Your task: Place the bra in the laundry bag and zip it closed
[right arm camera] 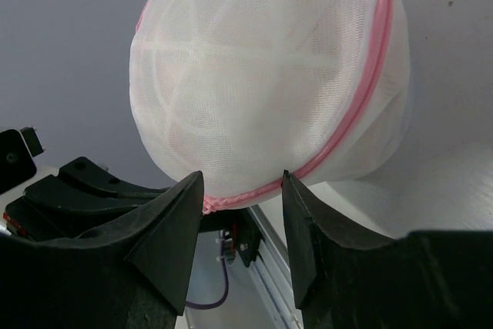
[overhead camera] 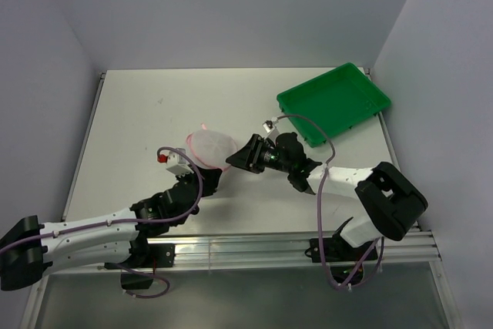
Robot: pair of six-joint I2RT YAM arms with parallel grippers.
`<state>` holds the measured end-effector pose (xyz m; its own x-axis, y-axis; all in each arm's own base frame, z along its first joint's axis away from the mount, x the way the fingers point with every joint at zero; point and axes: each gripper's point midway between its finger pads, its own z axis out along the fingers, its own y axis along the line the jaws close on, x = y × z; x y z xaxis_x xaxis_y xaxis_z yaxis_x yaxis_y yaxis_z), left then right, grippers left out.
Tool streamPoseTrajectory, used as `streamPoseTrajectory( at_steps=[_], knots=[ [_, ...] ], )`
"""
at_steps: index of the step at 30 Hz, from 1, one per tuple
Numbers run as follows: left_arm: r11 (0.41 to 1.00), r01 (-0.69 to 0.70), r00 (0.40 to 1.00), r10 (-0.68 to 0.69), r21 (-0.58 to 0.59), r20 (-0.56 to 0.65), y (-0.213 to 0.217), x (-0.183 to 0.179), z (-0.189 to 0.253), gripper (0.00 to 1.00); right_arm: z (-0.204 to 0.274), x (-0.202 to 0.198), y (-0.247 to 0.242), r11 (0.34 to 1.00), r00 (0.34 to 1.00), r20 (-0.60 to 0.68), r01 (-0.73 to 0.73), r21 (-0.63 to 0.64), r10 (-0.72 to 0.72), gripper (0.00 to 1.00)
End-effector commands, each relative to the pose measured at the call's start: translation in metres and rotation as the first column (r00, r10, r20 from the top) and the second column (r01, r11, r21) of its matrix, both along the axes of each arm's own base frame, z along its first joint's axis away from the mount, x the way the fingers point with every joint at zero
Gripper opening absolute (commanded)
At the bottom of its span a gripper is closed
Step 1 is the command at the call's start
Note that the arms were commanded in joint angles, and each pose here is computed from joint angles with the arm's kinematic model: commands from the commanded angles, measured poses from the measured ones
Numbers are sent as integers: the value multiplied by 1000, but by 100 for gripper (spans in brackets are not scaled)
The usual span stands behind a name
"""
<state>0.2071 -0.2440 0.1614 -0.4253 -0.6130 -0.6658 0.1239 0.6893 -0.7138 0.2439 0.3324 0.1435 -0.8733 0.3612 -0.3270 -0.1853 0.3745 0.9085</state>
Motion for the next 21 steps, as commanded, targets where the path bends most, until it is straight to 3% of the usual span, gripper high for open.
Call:
streamPoseTrajectory(
  at_steps=[1,7,13,19,21],
  knots=[
    [998,-13,1000,14,-56,24,2,0,14,0,21,6,-3,998,996,65,51,48,-54,53],
    [998,-16,999,18,-61,32,2,1,16,0,10,2,-12,995,992,81,97,-13,-96,56],
    [998,4,1000,-3,-56,24,-5,0,13,0,5,-3,1,997,998,34,59,44,-60,59],
    [999,-1,1000,2,-50,21,-1,-1,12,0,20,8,7,995,995,70,71,73,-76,46],
    [999,-10,1000,11,-48,21,2,-1,12,0,19,12,4,994,992,77,92,54,-96,31]
  ],
)
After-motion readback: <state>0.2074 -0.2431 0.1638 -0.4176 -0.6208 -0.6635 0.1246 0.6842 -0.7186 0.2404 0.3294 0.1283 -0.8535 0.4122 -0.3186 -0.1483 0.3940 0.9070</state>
